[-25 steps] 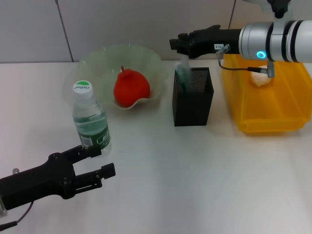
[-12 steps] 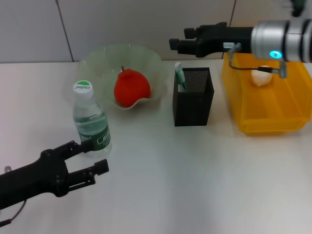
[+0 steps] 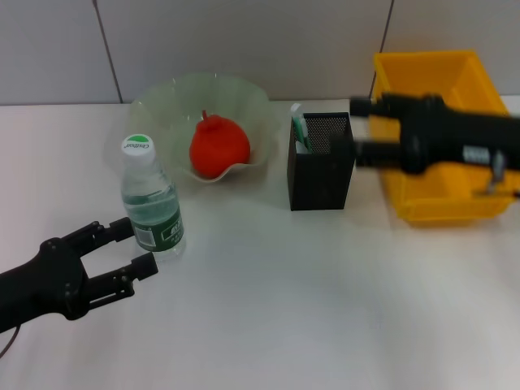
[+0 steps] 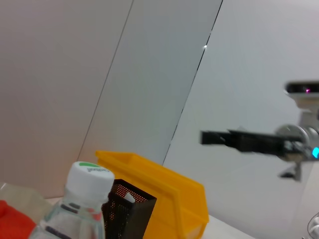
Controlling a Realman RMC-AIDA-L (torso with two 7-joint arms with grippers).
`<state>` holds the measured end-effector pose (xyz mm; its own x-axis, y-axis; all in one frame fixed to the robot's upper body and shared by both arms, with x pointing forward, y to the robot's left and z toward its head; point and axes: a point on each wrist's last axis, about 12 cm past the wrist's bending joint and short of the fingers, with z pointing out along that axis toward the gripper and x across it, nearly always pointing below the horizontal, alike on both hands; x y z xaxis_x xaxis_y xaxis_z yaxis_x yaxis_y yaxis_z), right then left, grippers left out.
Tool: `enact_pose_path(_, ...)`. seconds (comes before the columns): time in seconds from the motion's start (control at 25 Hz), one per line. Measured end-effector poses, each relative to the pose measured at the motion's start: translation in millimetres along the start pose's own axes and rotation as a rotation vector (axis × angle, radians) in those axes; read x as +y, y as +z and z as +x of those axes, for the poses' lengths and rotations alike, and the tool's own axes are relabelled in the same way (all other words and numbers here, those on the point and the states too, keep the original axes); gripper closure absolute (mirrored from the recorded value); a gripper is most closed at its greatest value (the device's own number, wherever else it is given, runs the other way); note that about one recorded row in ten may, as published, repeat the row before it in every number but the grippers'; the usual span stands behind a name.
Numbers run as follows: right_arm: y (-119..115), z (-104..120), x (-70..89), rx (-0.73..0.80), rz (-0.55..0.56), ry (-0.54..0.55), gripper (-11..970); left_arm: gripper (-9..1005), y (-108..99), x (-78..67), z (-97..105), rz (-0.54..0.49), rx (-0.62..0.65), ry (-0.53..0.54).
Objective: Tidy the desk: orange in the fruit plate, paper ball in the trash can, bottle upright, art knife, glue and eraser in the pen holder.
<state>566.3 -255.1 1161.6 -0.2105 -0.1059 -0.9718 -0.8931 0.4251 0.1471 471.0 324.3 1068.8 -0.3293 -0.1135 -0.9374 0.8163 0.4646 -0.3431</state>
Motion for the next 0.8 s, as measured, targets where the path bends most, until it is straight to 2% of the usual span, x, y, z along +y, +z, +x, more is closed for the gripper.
enact_pose_path(0.04, -5.9, 8.5, 3.1, -0.005, -0.002, -0.002, 182, 164, -0.3, 1.2, -0.9, -0.003, 0.004, -0.003)
enact_pose_path(0.08, -16.1, 27.2, 10.2, -0.012, -0.01, 0.001, 182, 164, -0.6, 3.9, -2.9, -0.007, 0.016, -0.006)
enact_pose_path(0.12, -16.1, 27.2, 10.2, -0.012, -0.01, 0.001, 182, 164, -0.6, 3.9, -2.9, -0.007, 0.016, -0.006)
enact_pose_path(0.28, -28.6, 64.2, 25.0, -0.004, -0.054, 0.037, 182, 164, -1.0, 6.8, -5.4, -0.006, 0.038, -0.002)
enact_pose_path(0.4, -32.8, 75.1, 31.9, 0.001, -0.074, 0.03, 182, 164, -0.3, 6.8, -7.2, 0.017, 0.057, 0.01)
enact_pose_path(0.48, -37.0, 86.2, 40.7, 0.023, -0.114, 0.015, 182, 164, 2.6, 4.4, -10.8, 0.091, 0.104, 0.031)
enact_pose_path(0.52, -37.0, 86.2, 40.7, 0.023, -0.114, 0.015, 182, 164, 2.6, 4.4, -10.8, 0.091, 0.104, 0.031)
enact_pose_path(0.68, -39.4, 94.2, 47.3, 0.07, -0.162, 0.021, 182, 164, 8.4, 0.5, -16.9, 0.199, 0.158, 0.038)
enact_pose_path(0.8, -38.2, 96.6, 49.9, 0.091, -0.188, 0.025, 182, 164, 10.9, 0.0, -17.3, 0.225, 0.191, 0.025)
